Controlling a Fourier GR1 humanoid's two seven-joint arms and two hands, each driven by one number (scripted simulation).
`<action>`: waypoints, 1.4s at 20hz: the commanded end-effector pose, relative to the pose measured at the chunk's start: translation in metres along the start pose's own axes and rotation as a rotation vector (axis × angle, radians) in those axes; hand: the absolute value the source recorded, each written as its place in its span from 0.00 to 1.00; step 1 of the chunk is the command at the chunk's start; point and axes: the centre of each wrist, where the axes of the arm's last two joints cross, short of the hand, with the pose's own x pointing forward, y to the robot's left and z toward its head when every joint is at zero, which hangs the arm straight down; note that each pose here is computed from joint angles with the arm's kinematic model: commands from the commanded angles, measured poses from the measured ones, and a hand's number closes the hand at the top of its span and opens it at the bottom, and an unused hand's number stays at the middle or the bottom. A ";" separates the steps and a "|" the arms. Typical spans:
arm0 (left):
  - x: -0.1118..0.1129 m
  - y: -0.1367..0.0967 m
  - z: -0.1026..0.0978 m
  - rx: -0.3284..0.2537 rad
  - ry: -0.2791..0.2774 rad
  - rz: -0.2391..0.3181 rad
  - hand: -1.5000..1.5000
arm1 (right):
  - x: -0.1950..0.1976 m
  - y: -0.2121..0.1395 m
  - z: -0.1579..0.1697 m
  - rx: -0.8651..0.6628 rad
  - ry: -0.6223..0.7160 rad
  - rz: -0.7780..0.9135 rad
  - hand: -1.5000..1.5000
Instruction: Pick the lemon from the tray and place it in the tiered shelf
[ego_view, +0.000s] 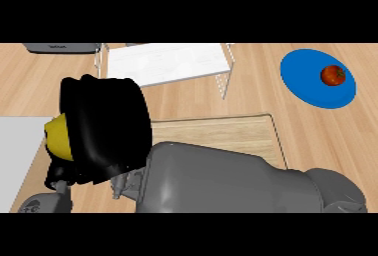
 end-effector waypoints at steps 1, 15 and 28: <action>-0.002 -0.005 -0.003 0.012 0.007 0.007 0.50 | 0.034 -0.033 -0.008 -0.097 0.095 -0.017 1.00; -0.016 0.004 0.007 -0.010 -0.012 0.004 0.50 | 0.024 -0.135 -0.088 -0.211 0.174 -0.051 1.00; -0.006 0.008 0.009 0.004 -0.008 -0.004 0.50 | -0.024 -0.126 -0.138 -0.105 0.156 0.060 1.00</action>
